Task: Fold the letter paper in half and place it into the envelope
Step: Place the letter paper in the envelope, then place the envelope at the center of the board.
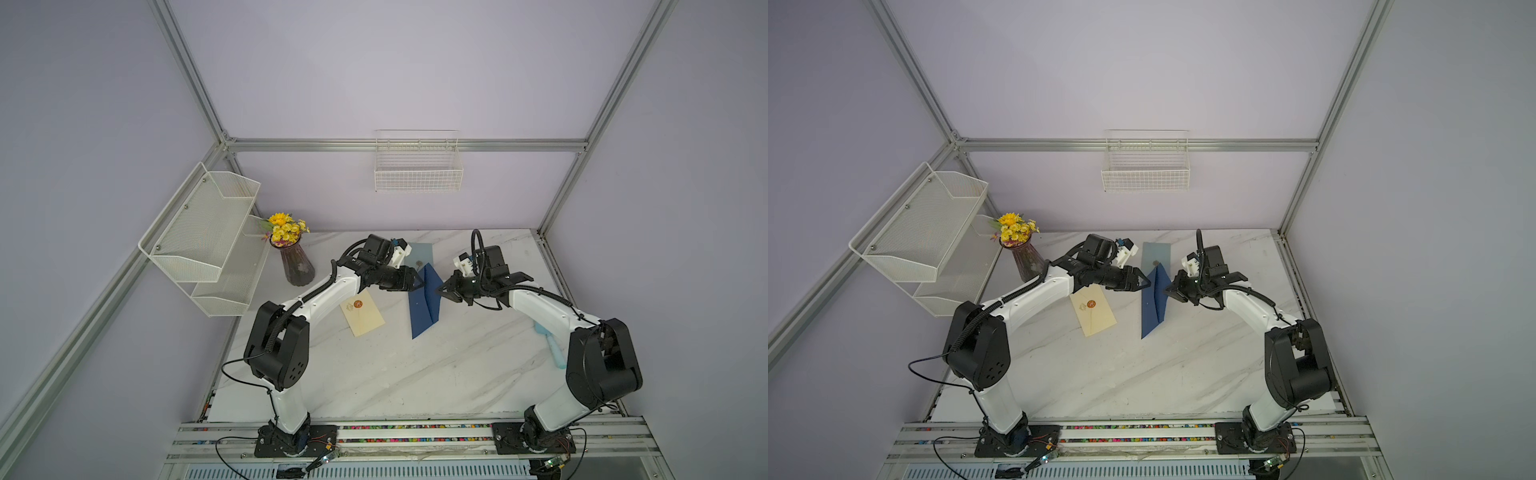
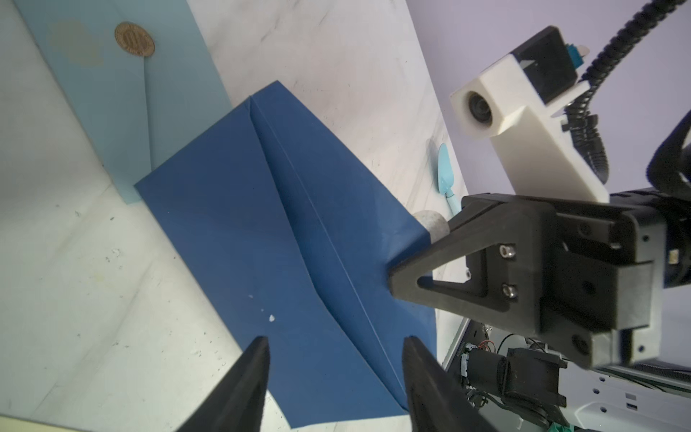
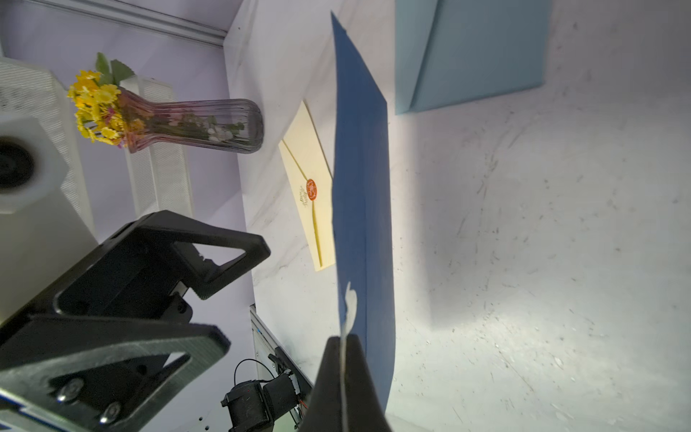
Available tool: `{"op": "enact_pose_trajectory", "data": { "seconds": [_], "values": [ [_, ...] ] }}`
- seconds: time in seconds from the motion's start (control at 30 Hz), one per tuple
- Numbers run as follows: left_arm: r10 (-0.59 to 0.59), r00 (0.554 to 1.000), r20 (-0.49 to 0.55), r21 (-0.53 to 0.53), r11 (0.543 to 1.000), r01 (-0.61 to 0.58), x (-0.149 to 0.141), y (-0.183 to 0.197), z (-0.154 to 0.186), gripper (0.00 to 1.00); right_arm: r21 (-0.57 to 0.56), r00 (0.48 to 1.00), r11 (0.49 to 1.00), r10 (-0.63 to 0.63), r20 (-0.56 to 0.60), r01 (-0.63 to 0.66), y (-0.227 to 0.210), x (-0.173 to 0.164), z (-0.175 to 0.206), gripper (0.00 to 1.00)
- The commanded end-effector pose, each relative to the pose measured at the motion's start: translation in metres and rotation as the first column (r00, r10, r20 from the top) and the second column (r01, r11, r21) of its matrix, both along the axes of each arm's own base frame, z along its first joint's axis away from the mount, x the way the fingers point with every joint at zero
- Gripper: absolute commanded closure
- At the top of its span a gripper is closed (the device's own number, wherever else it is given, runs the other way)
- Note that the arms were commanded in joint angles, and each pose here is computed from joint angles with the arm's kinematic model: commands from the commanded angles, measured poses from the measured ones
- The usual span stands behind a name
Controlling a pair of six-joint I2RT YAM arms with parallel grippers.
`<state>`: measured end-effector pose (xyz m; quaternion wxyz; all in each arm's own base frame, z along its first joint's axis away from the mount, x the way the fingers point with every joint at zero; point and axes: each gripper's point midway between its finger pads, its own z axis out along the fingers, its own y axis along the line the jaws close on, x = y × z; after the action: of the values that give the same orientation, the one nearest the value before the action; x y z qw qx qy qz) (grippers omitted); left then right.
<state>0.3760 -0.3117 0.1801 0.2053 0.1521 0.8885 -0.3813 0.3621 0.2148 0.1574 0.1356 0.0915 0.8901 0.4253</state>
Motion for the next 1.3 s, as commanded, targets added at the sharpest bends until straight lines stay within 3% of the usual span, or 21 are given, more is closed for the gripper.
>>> {"op": "enact_pose_trajectory", "data": {
  "seconds": [0.0,0.2,0.57,1.07,1.27],
  "values": [
    [-0.050,0.997,0.053,-0.043,0.998,0.053,-0.004,-0.008,0.011,0.52,-0.081,0.999,0.997,-0.015,-0.047,0.011,-0.011,-0.010,-0.020,1.00],
    [-0.072,0.997,-0.012,-0.025,0.997,0.072,-0.011,-0.011,-0.026,1.00,-0.209,0.986,0.978,-0.026,-0.162,-0.009,-0.027,-0.028,-0.059,1.00],
    [-0.127,0.984,-0.126,0.020,0.991,0.131,-0.025,-0.032,-0.093,1.00,-0.284,0.974,0.958,-0.031,-0.223,-0.034,-0.039,-0.039,-0.091,1.00],
    [-0.124,0.968,-0.216,0.087,0.986,0.145,-0.029,-0.028,-0.140,1.00,-0.194,0.979,0.980,0.014,-0.202,-0.054,-0.025,-0.040,-0.079,0.49],
    [-0.124,0.965,-0.229,0.096,0.984,0.149,-0.030,-0.026,-0.145,1.00,-0.109,0.986,0.992,0.051,-0.157,-0.069,-0.011,-0.031,-0.061,0.37]
  ]
}}
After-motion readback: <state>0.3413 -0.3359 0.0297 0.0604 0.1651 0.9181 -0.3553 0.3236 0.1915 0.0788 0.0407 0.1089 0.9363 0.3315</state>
